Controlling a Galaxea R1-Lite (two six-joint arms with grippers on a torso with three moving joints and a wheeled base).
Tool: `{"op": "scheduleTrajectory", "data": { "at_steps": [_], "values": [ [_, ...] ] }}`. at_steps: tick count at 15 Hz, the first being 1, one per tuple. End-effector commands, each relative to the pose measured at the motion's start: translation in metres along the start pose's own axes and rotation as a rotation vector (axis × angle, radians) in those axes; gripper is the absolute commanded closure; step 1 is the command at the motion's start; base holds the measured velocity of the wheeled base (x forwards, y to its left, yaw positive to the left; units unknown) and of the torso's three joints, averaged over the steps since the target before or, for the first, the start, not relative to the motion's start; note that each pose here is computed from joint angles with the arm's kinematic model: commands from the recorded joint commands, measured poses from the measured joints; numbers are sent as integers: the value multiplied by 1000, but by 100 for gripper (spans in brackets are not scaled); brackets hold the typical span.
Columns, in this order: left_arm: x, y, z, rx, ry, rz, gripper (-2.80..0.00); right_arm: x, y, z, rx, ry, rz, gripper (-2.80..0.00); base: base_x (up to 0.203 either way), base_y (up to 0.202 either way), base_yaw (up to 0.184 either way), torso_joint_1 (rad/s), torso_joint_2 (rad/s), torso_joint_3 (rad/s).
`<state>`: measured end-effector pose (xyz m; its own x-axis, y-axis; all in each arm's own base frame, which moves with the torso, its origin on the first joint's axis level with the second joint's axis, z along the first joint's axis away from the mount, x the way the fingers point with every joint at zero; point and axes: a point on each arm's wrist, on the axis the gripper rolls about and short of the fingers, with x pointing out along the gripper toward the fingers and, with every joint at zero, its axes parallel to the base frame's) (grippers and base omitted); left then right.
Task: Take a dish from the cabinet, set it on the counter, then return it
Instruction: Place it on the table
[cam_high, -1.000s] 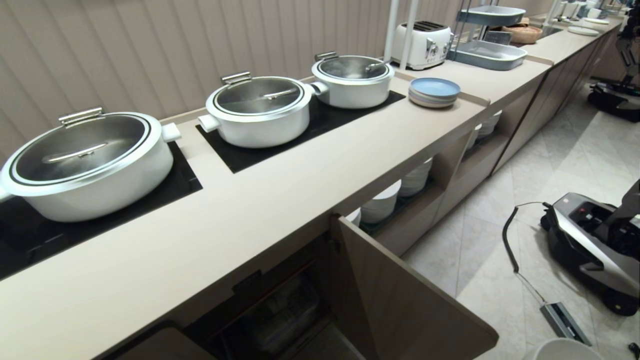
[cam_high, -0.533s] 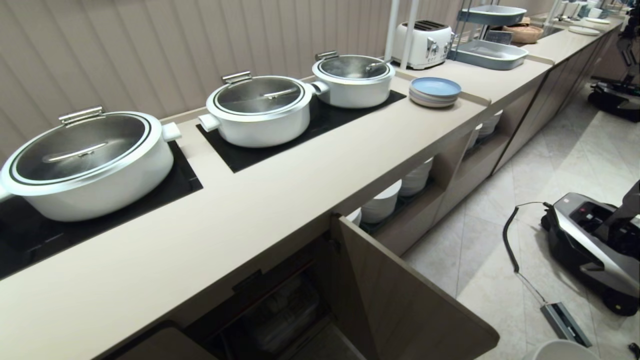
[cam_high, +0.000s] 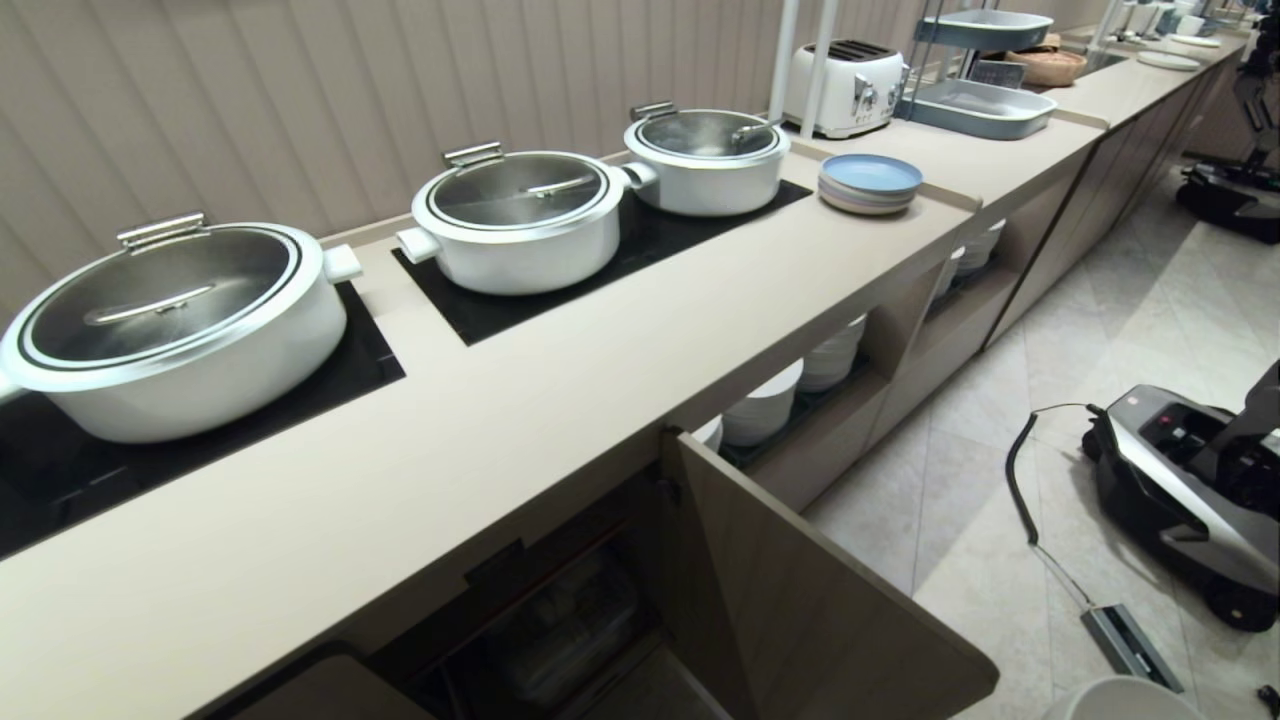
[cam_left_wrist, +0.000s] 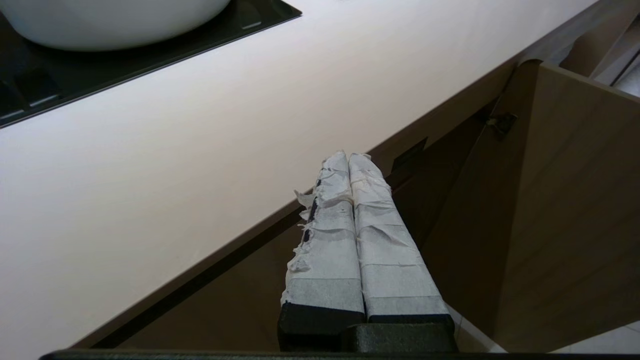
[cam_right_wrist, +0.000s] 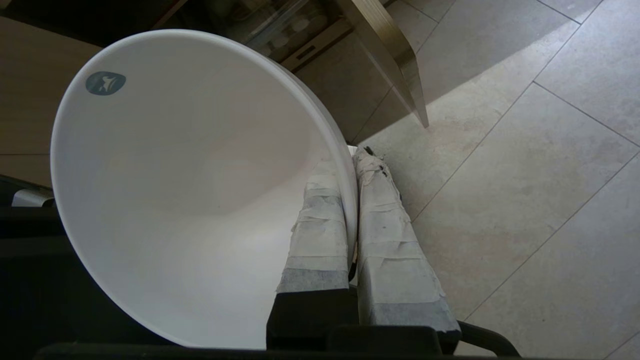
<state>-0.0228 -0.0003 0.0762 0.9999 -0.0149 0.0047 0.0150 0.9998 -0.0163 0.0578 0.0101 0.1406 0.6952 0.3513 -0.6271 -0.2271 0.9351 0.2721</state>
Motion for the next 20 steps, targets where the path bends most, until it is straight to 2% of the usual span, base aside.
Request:
{"op": "scheduleTrajectory", "data": {
  "at_steps": [1, 12, 20],
  "values": [
    [0, 0, 0, 0, -1, 0, 0, 0, 0, -1, 1, 2, 2, 0, 0, 0, 0, 0, 0, 0],
    [0, 0, 0, 0, -1, 0, 0, 1, 0, -2, -35, 7, 12, 0, 0, 0, 0, 0, 0, 0],
    [0, 0, 0, 0, -1, 0, 0, 1, 0, -3, -33, 13, 12, 0, -2, -7, 152, 1, 1, 2]
  ]
}}
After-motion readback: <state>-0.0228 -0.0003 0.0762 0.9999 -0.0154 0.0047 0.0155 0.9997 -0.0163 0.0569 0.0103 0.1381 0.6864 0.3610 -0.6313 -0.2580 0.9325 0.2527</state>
